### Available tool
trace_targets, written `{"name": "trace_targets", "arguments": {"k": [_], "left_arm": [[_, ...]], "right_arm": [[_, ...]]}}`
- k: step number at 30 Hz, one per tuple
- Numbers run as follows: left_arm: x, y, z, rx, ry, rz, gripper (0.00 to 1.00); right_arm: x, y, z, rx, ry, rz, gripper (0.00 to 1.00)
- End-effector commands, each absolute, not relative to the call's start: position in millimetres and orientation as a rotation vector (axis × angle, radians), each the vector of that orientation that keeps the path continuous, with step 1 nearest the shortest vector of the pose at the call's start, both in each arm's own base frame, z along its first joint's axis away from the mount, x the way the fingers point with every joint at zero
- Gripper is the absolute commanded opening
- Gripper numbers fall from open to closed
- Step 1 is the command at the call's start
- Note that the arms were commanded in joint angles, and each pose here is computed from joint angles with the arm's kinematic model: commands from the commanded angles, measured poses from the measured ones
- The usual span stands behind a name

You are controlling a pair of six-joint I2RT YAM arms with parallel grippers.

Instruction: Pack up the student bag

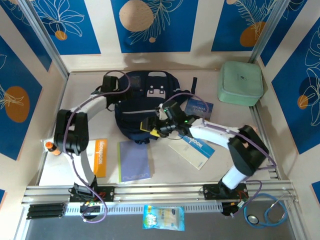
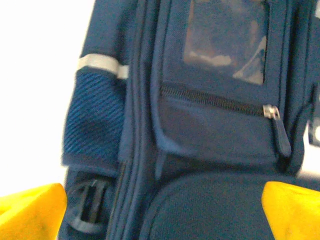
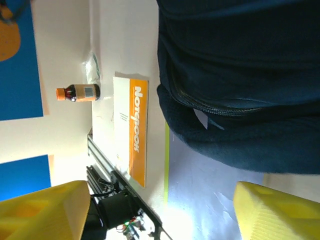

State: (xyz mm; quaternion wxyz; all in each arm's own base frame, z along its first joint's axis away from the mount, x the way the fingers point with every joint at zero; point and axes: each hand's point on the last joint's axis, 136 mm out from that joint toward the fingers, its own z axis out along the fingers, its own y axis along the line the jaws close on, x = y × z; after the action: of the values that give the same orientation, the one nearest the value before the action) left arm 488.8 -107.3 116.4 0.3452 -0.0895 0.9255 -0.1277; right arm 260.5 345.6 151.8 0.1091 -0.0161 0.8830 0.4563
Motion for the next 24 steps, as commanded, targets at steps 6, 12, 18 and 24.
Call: {"name": "trace_targets", "arguments": {"k": [6, 12, 18, 24], "left_arm": [[400.0, -123.5, 142.5, -0.193, 2.431, -0.462, 0.97], [372.8, -172.5, 129.4, -0.195, 2.459, -0.614, 0.96], [379.3, -190.1, 97.7, -0.190, 2.517, -0.644, 0.98], [399.6, -172.0, 73.5, -0.227, 2.562, -0.585, 0.98]], "right_arm": [[269.1, 228.2, 139.2, 0.051, 2.586, 0.923, 0.81], [334.2, 201.6, 137.2, 0.231, 2.529, 0.900, 0.80], [373.3, 233.7, 111.3, 0.199, 2.601, 0.905, 0.74], [368.7, 287.1, 92.7, 0.122, 2.647, 0.991, 0.72]]}}
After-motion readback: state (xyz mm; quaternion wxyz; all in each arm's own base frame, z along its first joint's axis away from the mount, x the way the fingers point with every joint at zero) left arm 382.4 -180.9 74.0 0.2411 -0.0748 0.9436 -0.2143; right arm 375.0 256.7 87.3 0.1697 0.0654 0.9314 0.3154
